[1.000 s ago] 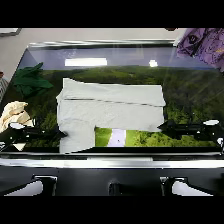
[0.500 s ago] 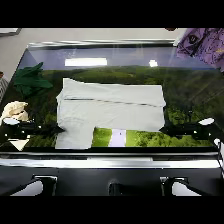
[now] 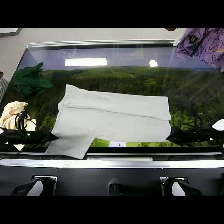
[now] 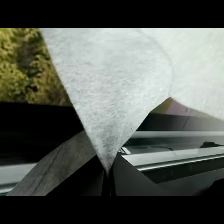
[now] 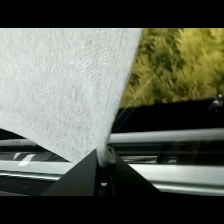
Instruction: Fold the clothes and pants, and hang the long-sleeved shirts on hangers.
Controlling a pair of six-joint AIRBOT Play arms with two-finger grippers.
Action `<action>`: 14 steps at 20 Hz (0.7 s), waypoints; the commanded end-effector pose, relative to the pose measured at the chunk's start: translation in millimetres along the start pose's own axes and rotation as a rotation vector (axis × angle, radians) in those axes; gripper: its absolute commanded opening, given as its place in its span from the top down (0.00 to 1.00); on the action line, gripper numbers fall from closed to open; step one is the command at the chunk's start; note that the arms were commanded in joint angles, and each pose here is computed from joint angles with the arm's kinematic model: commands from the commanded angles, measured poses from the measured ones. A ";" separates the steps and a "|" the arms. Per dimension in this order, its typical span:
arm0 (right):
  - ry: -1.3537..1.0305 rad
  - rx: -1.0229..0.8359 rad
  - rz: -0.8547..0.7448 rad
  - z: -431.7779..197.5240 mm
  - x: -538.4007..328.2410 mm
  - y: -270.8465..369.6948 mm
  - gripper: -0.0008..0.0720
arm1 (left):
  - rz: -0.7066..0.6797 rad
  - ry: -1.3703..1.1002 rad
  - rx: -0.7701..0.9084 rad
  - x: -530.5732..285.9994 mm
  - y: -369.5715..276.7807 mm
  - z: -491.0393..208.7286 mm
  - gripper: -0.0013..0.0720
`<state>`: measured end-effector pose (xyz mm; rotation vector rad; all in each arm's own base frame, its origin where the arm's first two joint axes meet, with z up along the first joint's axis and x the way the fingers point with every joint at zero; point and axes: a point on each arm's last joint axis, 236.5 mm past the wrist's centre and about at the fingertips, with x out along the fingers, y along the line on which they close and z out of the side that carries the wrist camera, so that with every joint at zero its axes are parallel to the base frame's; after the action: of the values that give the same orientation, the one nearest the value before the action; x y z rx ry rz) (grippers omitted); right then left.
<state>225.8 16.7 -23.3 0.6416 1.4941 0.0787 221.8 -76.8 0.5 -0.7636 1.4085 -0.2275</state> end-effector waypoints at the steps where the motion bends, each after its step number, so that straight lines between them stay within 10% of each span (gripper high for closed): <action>1: -0.013 0.024 -0.054 -12.5 -14.6 -4.8 0.95 | 0.010 -0.056 0.019 -12.7 -11.6 -4.9 0.97; 14: -0.180 -0.144 -0.026 116.8 -0.8 22.3 0.95 | -0.076 -0.145 0.145 24.8 -52.1 188.2 0.97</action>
<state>307.9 -8.0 -12.5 0.5681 1.3629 0.0800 376.6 -67.9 15.0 -0.7051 1.2406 -0.2968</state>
